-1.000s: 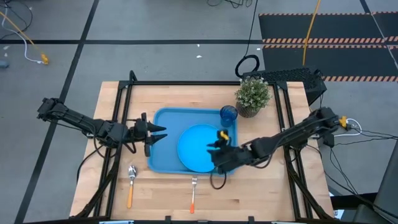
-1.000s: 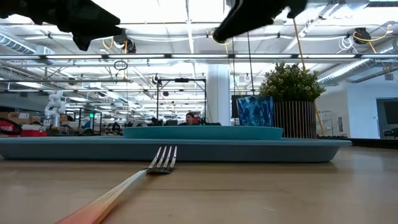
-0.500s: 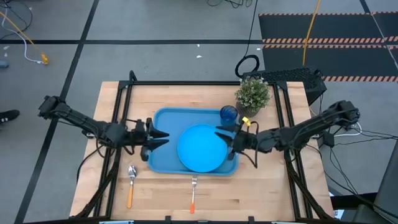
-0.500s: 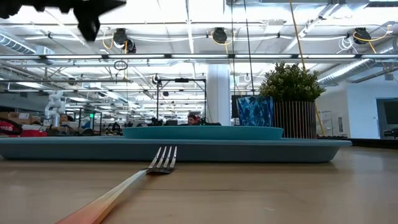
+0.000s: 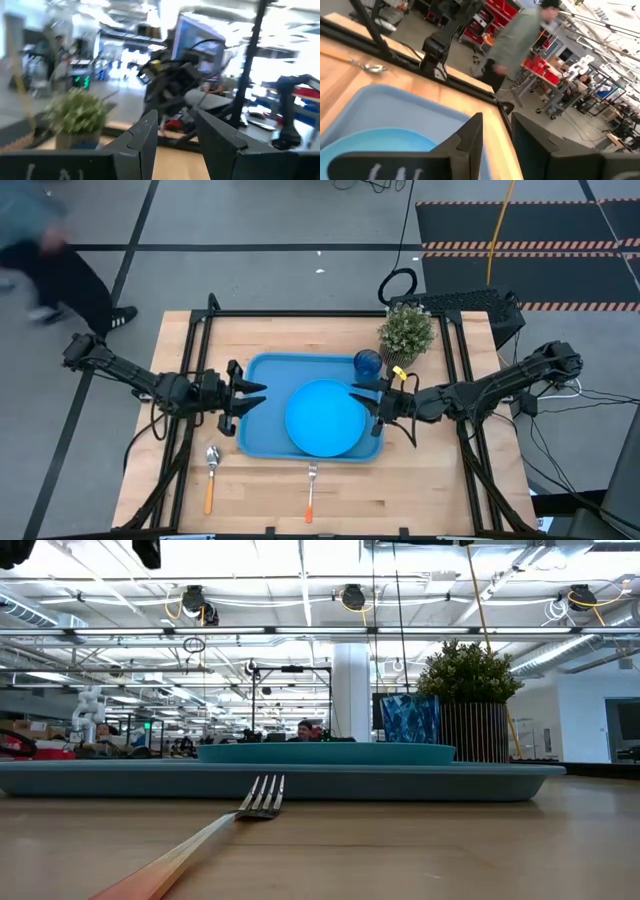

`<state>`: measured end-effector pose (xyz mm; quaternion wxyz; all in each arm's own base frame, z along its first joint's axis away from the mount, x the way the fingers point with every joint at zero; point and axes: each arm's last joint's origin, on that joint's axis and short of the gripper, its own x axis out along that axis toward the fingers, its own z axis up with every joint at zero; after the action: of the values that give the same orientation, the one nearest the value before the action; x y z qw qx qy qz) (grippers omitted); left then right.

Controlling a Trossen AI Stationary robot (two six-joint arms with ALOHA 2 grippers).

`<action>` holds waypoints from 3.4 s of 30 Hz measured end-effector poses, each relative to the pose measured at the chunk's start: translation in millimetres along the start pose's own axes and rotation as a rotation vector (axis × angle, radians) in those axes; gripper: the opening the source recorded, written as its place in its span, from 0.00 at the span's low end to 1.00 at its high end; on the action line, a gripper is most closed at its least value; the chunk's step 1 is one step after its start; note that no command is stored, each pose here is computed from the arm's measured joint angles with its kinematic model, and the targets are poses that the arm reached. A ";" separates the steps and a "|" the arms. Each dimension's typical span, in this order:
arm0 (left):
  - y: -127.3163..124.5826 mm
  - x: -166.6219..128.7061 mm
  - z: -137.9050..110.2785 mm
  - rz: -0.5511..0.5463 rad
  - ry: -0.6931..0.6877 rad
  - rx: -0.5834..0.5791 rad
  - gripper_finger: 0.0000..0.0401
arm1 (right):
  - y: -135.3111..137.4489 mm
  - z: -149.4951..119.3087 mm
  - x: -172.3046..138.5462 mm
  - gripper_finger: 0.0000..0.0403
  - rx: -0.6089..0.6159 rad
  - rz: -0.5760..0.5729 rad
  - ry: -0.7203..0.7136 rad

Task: Pick and place plate/cup/fork/spoon on tray
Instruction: Put the orange fork on the blue tray to the left of the blue plate

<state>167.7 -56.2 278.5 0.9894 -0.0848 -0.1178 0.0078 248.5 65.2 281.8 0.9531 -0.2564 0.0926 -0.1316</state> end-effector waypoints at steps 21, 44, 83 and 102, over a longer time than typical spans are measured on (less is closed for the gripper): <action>-22.1 39.4 38.7 0.553 0.767 -0.305 0.34 | 2.8 -6.1 -0.2 0.24 0.299 0.014 0.059; -94.3 115.9 -47.7 0.784 1.053 -0.743 0.34 | -14.4 -8.7 -1.3 0.24 0.238 -0.462 0.176; -123.2 166.2 -172.3 0.744 1.167 -1.297 0.20 | -21.2 -73.4 -62.1 0.37 0.563 -0.250 0.381; -115.5 153.3 -176.1 0.894 1.237 -1.212 0.20 | -20.8 -72.5 -61.4 0.43 0.545 -0.232 0.377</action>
<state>357.4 -193.9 164.9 0.5709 -0.6055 0.4815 0.2750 168.4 32.4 237.5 0.9313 0.0272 0.1987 -0.3040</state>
